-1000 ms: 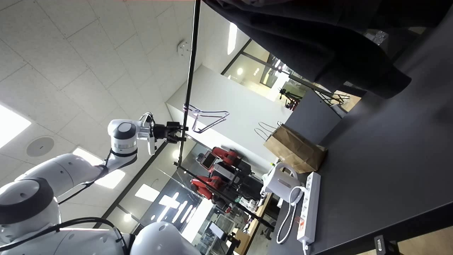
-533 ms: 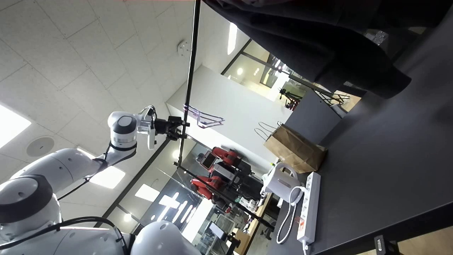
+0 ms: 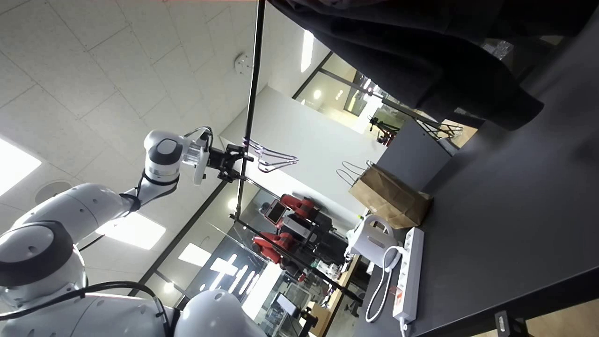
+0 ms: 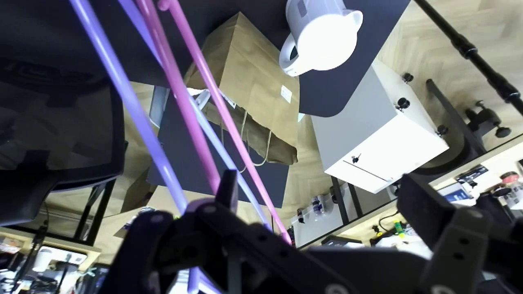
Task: Remove the first hanger from the left and put it on the table
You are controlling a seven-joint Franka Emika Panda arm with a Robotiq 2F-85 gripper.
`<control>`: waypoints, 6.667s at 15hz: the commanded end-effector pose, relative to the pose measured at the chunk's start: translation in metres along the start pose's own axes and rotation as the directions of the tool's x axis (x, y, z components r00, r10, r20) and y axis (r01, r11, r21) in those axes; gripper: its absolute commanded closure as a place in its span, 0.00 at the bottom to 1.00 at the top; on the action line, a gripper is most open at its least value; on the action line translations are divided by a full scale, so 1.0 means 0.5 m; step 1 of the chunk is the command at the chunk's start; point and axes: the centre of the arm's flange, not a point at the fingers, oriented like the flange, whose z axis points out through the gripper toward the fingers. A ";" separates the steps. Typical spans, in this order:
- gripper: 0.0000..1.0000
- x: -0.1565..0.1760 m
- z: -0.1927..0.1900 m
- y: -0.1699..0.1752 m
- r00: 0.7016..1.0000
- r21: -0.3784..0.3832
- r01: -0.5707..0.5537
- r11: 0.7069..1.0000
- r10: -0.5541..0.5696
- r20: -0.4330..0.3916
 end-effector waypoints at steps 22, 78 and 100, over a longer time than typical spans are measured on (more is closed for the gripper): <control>0.00 0.026 0.050 0.070 0.988 0.098 0.094 0.991 -0.105 0.113; 0.00 0.082 0.066 -0.172 0.922 -0.317 -0.365 0.875 0.386 0.005; 0.00 0.095 0.018 -0.060 0.935 -0.201 -0.322 0.925 0.344 0.085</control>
